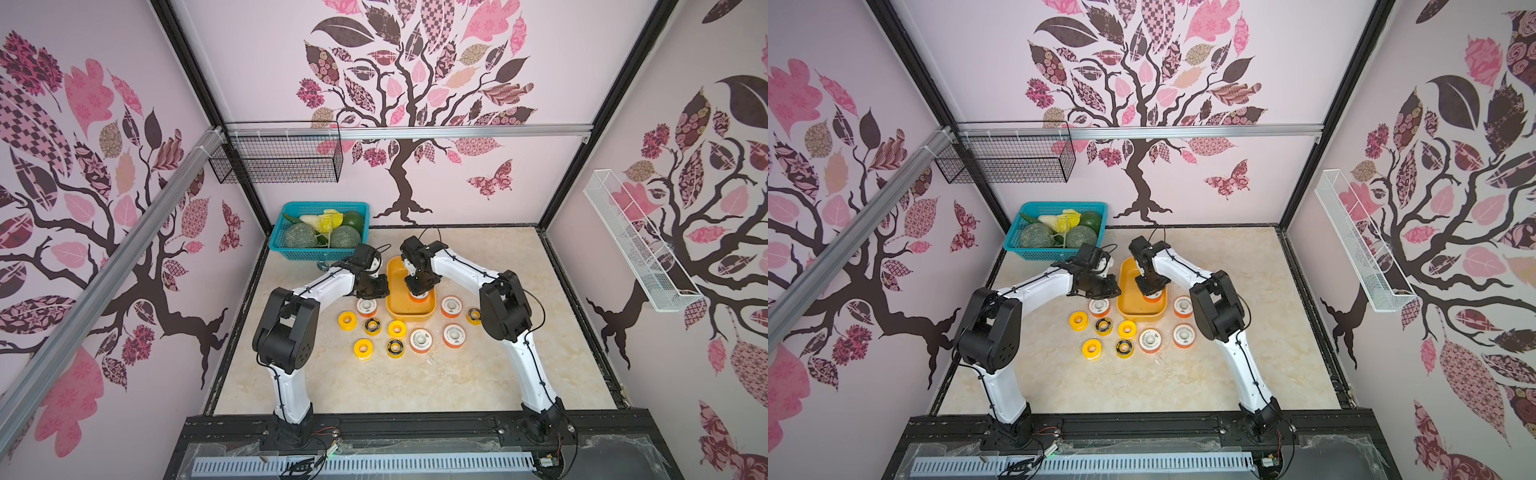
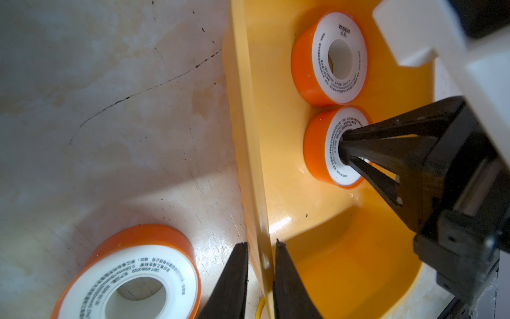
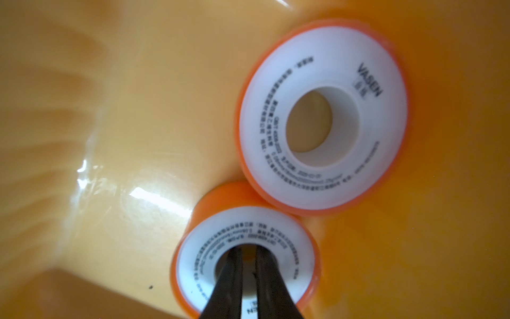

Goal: Put the sealing tape into the storage box
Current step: Place the sealing tape in the storage box.

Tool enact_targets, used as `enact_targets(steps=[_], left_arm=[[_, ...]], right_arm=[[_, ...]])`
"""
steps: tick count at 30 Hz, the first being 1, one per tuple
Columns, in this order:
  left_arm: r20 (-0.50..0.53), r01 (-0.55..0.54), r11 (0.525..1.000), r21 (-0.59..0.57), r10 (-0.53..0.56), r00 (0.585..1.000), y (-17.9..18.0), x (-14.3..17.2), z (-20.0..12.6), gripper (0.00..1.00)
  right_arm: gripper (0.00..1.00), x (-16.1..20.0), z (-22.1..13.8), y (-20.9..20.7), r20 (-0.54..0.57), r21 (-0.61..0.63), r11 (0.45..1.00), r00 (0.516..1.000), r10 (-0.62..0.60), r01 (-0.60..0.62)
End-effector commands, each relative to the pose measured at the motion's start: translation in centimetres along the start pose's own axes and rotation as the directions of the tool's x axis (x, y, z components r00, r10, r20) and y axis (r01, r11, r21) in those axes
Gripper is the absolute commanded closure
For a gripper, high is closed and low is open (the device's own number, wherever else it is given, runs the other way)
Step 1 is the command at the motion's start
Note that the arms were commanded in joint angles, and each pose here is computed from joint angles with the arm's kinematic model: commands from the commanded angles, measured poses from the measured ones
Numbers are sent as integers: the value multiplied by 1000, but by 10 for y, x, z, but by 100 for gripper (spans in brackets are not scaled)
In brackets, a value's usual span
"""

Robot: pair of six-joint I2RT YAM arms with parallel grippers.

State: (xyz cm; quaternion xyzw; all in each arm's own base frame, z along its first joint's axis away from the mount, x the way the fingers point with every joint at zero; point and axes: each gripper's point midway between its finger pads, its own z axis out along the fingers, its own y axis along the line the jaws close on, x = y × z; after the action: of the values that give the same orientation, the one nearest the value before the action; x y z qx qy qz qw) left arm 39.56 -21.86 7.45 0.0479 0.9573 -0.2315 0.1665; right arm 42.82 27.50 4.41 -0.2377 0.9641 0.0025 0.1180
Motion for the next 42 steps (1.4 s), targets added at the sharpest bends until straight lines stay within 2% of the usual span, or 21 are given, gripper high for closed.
enact_targets(steps=[1, 6, 16, 22, 28, 30, 34, 37, 42], left_arm=[[-15, -6, 1000, -24, 5, 1000, 6, 1, 3, 78], [-14, -10, 1000, -25, 10, 1000, 6, 1, 2, 79], [-10, -10, 1000, -21, 10, 1000, 4, 0, 2, 78], [-5, -11, 1000, -10, 11, 1000, 1, -2, -2, 78], [20, -25, 1000, 3, 25, 999, -5, -7, -12, 75], [31, -30, 999, 12, 29, 999, -9, -10, -17, 69], [72, -48, 998, 34, 46, 996, -20, -17, -34, 49], [107, -61, 997, 42, 56, 993, -26, -22, -49, 37], [166, -67, 998, -19, 69, 984, -22, -24, -77, 29]], right_arm=[[83, -8, 2, -8, 12, 44, 999, 1000, 27, -27], [82, -9, 1, -13, 4, 71, 997, 1000, 27, -27], [63, -15, -30, -1, 63, -14, 1000, 998, 20, -19], [63, -20, -48, -2, 103, -43, 999, 994, 38, -34], [61, -28, -83, -6, 194, -191, 977, 972, 130, -93], [58, -31, -98, -7, 231, -255, 961, 959, 164, -103], [53, -32, -128, -16, 290, -389, 912, 923, 253, -127], [50, -27, -143, -28, 308, -456, 877, 897, 318, -155], [46, -10, -145, -52, 299, -467, 858, 874, 383, -216]])
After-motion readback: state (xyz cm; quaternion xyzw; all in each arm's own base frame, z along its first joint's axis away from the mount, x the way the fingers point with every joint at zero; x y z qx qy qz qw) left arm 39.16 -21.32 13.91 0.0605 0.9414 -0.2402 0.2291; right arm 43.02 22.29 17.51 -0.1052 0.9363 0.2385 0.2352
